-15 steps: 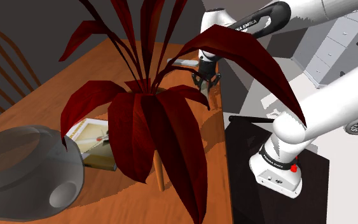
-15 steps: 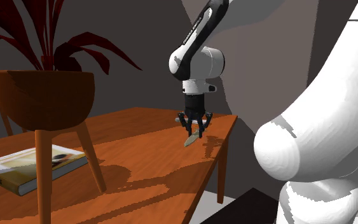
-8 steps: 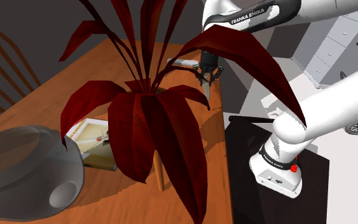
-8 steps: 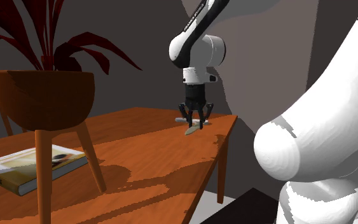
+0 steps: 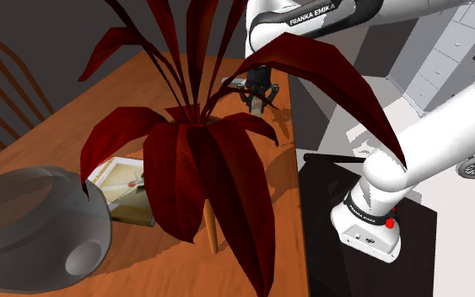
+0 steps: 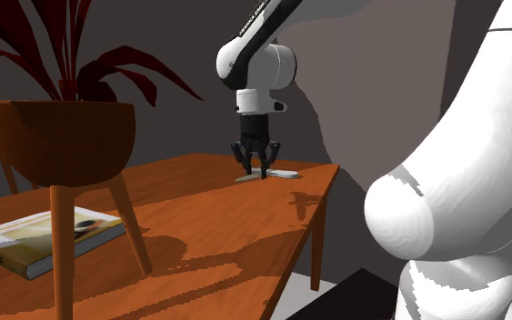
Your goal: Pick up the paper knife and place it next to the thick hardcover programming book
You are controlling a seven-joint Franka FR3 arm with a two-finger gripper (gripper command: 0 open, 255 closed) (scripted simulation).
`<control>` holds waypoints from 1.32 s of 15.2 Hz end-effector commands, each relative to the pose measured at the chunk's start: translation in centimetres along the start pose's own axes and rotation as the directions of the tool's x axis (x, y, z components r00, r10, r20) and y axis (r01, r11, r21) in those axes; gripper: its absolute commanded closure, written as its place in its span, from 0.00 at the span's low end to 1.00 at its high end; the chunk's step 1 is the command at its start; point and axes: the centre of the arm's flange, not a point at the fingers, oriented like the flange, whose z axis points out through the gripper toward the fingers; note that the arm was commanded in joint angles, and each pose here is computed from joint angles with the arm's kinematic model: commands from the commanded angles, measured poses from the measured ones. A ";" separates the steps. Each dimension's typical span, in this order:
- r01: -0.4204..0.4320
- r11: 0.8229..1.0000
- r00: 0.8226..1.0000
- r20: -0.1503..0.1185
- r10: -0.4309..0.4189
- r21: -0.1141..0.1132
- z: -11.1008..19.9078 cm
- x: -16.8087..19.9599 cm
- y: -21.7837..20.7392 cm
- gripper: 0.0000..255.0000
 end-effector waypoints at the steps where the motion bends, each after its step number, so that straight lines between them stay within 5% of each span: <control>1: -0.002 1.000 1.000 0.000 0.002 0.001 -0.1 -0.7 -2.5 1.00; 14: -0.002 1.000 1.000 0.000 0.002 0.001 -0.9 -5.8 -18.6 1.00; 20: -0.002 1.000 1.000 0.000 0.002 0.001 2.3 -5.8 -18.8 1.00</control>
